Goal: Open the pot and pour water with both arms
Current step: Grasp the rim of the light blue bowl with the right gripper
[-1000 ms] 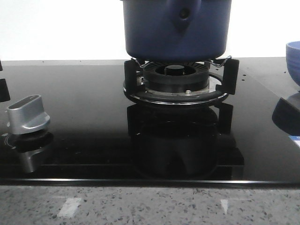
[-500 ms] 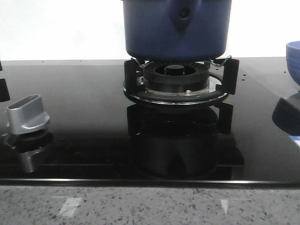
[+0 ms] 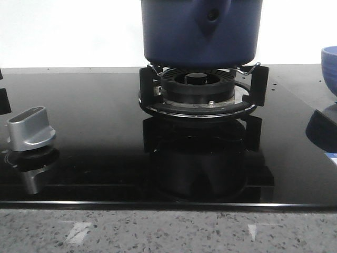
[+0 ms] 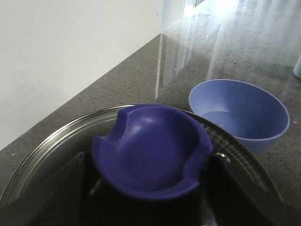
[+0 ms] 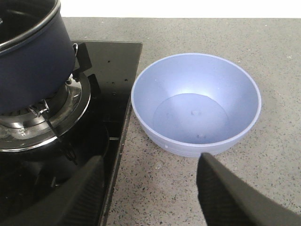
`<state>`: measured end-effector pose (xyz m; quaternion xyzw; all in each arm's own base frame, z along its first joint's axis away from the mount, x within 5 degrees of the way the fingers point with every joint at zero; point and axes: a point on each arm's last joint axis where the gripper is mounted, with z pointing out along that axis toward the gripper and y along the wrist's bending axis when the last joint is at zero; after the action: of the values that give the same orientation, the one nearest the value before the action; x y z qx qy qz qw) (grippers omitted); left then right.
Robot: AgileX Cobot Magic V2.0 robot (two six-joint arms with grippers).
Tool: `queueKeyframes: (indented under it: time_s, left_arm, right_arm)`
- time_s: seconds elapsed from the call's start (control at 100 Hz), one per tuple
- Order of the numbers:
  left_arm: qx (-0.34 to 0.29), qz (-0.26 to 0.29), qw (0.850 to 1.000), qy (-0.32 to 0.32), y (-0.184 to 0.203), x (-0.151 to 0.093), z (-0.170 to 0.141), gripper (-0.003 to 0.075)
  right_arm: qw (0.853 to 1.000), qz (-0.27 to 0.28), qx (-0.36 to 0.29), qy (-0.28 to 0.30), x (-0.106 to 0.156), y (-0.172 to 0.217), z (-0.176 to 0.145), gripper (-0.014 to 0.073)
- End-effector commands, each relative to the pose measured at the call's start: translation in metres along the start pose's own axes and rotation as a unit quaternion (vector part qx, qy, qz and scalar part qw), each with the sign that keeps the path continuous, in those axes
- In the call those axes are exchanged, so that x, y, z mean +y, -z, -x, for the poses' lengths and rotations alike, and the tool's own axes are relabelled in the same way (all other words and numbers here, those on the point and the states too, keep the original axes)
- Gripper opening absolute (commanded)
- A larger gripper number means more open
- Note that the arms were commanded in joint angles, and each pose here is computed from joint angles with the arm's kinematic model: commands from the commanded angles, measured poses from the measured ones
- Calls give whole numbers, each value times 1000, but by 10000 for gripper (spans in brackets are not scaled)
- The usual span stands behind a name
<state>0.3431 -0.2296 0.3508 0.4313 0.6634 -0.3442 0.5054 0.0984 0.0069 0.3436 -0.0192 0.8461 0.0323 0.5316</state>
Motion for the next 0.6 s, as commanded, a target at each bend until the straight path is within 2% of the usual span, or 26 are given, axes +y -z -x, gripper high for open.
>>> queueKeyframes:
  time_s: [0.0,0.34,0.47,0.59]
  left_arm:
    - [-47,-2,999,-9,12,-10,28,456]
    - [-54,-11,998,5,2,-9,23,446]
    - [-63,-10,998,6,2,-9,24,408]
    - [-65,-10,998,8,2,-9,25,335]
  right_arm:
    - [999,-5,-47,9,-1,4,16,395]
    - [999,-5,-47,9,-1,4,16,395]
    - [999,-5,-44,9,-1,4,16,395]
    - [999,-5,-41,9,-1,4,15,395]
